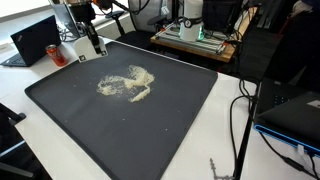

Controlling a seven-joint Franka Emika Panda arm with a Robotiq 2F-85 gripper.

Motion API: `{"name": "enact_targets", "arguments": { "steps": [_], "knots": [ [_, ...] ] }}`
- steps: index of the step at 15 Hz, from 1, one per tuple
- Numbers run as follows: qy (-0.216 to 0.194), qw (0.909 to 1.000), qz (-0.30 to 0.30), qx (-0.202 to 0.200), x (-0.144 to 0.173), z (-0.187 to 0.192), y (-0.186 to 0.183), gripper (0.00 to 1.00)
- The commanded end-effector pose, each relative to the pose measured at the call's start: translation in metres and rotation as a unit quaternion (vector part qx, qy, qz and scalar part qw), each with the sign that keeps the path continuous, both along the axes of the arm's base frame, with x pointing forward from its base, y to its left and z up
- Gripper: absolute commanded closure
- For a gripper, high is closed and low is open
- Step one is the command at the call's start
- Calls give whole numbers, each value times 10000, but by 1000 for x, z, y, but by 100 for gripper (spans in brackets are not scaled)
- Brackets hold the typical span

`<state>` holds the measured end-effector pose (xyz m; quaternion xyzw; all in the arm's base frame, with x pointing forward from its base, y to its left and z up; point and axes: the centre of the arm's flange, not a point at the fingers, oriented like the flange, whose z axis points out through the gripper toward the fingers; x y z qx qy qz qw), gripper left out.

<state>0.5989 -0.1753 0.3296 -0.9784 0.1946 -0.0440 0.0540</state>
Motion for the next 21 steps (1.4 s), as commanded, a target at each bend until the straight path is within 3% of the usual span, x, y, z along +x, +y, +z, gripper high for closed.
{"name": "enact_targets", "arguments": {
  "steps": [1, 7, 12, 17, 21],
  "knots": [
    [-270, 9967, -763, 55, 13, 3, -13, 99],
    [-361, 9871, -1560, 70, 11, -5, -31, 99],
    [37, 9844, -1752, 145, -12, -27, -50, 99],
    [145, 9775, -1944, 802, -51, -46, -77, 99],
    [-148, 9712, -1838, 1509, -83, -62, -99, 99]
  ]
}}
